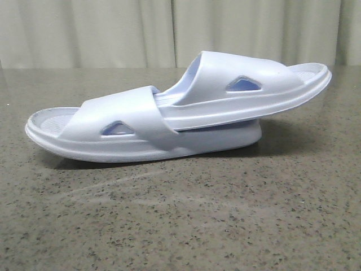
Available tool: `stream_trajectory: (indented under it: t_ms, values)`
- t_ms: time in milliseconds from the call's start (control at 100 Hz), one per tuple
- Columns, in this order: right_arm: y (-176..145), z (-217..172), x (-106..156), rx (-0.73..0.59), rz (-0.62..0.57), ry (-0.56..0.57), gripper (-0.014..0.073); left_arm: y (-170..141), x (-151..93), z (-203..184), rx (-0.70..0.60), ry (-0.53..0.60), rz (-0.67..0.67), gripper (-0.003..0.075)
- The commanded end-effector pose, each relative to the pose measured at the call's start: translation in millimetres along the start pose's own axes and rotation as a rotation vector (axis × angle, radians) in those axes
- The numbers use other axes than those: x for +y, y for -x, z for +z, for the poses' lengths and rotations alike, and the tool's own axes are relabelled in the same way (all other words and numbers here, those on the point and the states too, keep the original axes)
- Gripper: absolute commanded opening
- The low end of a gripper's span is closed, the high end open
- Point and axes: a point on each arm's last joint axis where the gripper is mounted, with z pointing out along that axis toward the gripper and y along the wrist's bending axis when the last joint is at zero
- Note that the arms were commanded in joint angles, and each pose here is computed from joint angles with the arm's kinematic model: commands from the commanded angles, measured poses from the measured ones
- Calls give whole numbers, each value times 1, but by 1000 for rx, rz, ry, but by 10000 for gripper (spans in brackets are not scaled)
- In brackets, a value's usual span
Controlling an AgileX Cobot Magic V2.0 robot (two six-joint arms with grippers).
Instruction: Insert blue slippers together front up
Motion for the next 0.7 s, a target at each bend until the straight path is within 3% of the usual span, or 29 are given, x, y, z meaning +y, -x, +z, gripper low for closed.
stream_trajectory:
  t_ms: [0, 170, 360, 570, 690]
  values:
    - [2, -14, 0, -41, -28, 14, 391, -2, -2, -7, -23, -47, -26, 486]
    - [-20, -35, 3, -27, -29, 63, 391, -24, 1, -18, -21, -49, -25, 486]
    - [-36, -42, -4, -50, -29, -22, 391, -50, 1, -19, 39, -55, -9, 485]
    - [-37, -43, -7, -65, -29, -62, 387, -53, 1, -19, 48, -55, -7, 485]
    - [-36, -43, -9, -74, -29, -76, 281, -53, 1, -19, 48, -55, -7, 447]
